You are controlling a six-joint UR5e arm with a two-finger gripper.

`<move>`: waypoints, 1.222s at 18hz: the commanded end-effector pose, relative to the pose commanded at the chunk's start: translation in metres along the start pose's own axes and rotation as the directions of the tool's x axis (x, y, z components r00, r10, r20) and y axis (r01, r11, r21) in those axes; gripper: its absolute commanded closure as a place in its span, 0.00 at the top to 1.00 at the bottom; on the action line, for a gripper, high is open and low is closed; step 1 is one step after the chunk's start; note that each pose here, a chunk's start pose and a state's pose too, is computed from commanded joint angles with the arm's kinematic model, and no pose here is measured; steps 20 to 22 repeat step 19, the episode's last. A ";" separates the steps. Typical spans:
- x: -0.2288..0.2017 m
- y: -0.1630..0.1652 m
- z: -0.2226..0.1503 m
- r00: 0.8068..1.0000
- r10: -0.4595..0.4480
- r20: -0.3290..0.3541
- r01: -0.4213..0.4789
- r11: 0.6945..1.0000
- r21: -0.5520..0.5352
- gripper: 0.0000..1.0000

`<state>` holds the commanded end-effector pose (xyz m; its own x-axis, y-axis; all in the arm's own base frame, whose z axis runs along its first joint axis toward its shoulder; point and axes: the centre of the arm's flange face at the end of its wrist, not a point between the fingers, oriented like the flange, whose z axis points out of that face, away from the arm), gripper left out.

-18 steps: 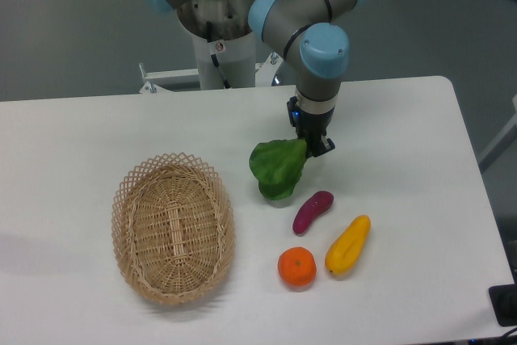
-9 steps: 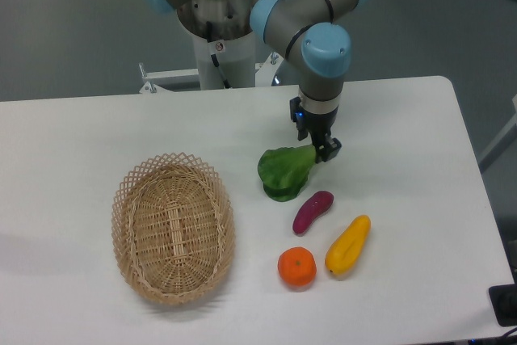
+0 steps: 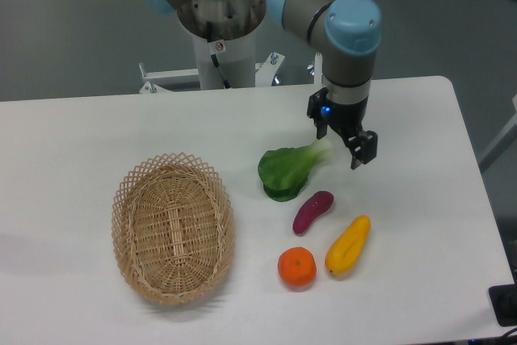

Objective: Place the green vegetable on the table

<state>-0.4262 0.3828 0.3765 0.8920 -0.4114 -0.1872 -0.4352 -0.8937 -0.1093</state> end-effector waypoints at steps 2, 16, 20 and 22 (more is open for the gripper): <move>-0.007 -0.003 -0.012 0.999 -0.043 0.018 0.042 0.999 0.005 1.00; -0.015 -0.012 -0.023 0.993 -0.113 0.045 0.112 0.993 0.035 1.00; -0.015 -0.011 -0.023 0.992 -0.116 0.046 0.115 0.993 0.035 1.00; -0.015 -0.011 -0.023 0.992 -0.116 0.046 0.115 0.993 0.035 1.00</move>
